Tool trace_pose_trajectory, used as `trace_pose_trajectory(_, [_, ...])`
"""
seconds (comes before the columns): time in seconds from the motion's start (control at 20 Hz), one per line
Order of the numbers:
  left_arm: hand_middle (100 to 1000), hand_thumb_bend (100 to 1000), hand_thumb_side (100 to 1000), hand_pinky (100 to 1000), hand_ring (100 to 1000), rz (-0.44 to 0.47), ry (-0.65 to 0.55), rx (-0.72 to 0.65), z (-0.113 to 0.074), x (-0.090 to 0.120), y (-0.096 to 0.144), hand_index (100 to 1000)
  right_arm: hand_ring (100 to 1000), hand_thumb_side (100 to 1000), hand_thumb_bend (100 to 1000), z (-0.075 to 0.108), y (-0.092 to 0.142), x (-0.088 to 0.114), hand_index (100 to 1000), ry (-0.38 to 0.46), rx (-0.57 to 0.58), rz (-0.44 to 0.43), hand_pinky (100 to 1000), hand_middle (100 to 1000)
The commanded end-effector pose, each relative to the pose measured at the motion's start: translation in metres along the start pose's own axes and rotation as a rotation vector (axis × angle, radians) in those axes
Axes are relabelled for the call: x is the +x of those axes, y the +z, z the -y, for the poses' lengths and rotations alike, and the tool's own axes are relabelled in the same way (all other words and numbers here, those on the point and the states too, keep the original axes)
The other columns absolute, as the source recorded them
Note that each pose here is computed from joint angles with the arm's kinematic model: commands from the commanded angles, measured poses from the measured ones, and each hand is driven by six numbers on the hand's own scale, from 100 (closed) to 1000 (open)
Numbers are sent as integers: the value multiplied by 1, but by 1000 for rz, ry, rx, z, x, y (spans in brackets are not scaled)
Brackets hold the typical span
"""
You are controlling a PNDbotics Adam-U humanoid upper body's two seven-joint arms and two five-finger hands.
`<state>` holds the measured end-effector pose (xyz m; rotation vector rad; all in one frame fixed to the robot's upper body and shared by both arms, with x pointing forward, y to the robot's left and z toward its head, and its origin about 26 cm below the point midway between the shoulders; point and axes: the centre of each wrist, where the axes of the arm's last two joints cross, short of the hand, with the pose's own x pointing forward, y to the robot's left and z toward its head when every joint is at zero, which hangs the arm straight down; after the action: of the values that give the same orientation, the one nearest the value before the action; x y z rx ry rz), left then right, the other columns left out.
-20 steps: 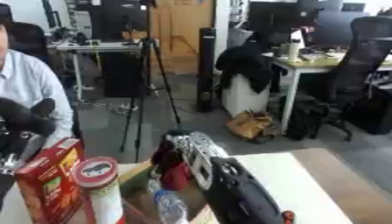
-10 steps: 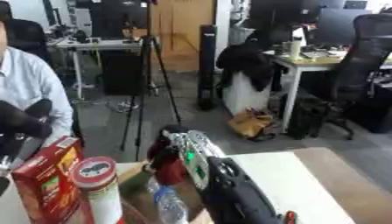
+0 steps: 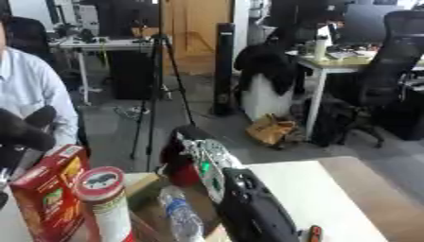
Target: Pick up objects on the table and place them in the box.
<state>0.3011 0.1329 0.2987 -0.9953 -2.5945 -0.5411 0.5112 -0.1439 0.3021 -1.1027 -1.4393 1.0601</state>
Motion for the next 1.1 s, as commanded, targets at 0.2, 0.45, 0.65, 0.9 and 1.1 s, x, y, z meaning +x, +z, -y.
trace_pose_trajectory(0.2, [637,100,739,1000,661,35,-2,-38,4,4,-10,599,462,327,100,18,1,-6,466,-29,-92,-18,100,322])
trace_pose_trajectory(0.45, [638,100,739,1000,661,44,-5,-45,4,5,-12,599,462,336,100,19,1,-12,466,-38,-119,-46,100,321])
trace_pose_trajectory(0.65, [638,100,736,1000,661,54,-4,-52,5,6,-14,599,456,348,100,18,1,-16,467,-58,-141,-58,100,319])
trace_pose_trajectory(0.9, [638,100,735,1000,661,63,-7,-55,5,6,-16,599,464,361,100,15,2,-20,475,-67,-170,-69,100,324])
trace_pose_trajectory(1.1, [638,100,732,1000,661,69,-10,-55,4,7,-16,599,493,404,100,16,2,-22,517,-76,-214,-60,100,352])
